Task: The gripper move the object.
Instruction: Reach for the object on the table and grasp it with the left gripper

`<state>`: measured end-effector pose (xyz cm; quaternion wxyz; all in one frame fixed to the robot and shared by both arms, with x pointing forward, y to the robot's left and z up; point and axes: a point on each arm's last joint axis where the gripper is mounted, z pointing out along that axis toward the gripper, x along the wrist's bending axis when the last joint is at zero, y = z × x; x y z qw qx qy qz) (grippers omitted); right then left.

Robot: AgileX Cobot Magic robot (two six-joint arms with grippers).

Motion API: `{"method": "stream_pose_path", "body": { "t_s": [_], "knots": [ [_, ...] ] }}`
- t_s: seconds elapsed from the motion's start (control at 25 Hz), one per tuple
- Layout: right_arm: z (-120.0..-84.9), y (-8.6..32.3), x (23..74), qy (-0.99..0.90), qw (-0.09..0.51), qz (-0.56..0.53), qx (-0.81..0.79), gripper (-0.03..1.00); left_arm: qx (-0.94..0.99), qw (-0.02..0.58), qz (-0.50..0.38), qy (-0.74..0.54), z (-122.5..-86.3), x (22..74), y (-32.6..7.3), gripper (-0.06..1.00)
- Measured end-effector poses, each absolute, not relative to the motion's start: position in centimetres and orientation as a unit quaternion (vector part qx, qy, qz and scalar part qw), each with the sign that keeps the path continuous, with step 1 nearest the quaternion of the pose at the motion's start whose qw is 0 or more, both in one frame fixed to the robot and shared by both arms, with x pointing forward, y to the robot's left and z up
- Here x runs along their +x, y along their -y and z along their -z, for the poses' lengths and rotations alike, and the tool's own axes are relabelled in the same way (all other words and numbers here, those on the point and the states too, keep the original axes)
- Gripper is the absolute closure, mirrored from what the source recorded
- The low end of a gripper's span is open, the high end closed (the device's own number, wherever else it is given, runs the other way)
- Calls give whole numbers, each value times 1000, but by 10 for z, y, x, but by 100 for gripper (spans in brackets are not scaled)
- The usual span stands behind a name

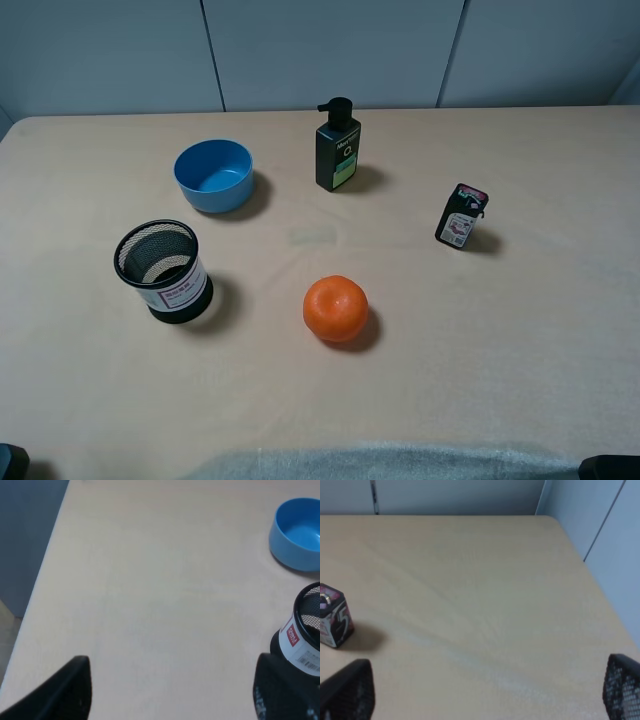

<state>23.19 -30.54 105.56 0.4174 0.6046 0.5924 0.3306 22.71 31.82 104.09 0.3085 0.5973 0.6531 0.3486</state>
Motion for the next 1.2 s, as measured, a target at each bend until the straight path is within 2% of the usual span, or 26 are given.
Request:
{"method": "stream_pose_path", "body": {
  "t_s": [1.2],
  "knots": [
    [-1056, 305, 232, -592, 417, -331, 605, 27, 597, 308, -349, -653, -1041, 227, -318, 21]
  ]
}}
